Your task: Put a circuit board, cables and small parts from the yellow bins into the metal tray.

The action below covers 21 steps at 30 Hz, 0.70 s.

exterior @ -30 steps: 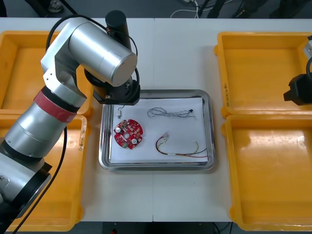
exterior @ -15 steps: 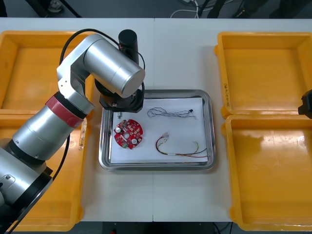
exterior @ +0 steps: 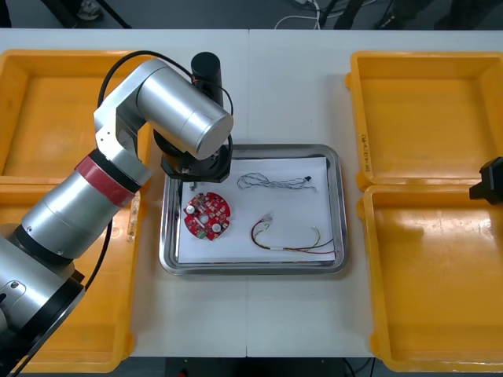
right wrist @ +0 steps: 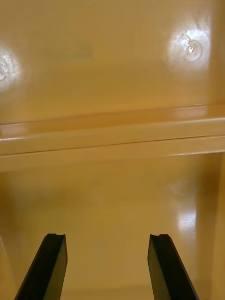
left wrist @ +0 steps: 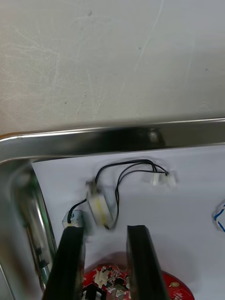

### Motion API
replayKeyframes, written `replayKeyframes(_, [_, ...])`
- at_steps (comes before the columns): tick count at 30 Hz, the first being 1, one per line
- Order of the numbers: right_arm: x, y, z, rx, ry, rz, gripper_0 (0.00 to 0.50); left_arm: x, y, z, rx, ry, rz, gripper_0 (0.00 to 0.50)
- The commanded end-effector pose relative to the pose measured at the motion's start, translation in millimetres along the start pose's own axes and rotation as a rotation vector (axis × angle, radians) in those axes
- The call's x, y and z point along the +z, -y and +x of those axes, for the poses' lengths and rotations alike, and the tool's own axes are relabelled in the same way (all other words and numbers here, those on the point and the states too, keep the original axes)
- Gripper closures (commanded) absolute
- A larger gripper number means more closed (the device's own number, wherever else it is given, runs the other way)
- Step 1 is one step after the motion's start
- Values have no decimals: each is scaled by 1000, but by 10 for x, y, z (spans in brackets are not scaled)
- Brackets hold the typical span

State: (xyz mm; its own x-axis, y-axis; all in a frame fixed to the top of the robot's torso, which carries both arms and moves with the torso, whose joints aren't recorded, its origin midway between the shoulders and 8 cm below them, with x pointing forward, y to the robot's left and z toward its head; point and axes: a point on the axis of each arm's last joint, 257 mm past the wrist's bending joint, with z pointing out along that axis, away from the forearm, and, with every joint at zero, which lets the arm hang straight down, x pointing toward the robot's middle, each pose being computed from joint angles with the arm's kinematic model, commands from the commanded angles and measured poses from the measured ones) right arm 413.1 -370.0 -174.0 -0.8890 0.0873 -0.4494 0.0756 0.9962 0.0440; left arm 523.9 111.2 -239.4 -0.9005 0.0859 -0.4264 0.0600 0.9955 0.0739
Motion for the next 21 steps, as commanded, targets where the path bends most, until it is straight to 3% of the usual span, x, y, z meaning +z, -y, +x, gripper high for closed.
replayKeyframes(1, [-142, 184, -12, -16, 23, 39, 0, -186, 241, -225, 44, 66, 27, 0])
replayKeyframes(4, [-146, 214, -18, -18, 24, 49, 0, -187, 248, -234, 44, 70, 30, 0])
replayKeyframes(9, [-53, 245, 57, 2, -16, 31, 0, -188, 253, -241, 41, 72, 32, 0])
replayKeyframes(17, [-27, 262, 81, 10, -28, 30, 0, -195, 240, -253, 20, 73, 33, 0])
replayKeyframes(19, [-7, 274, 96, 15, -36, 28, 0, -204, 231, -263, 7, 72, 39, 0])
replayKeyframes(21, [27, 313, 131, 28, -51, 27, 0, -258, 210, -314, -30, 69, 70, 0])
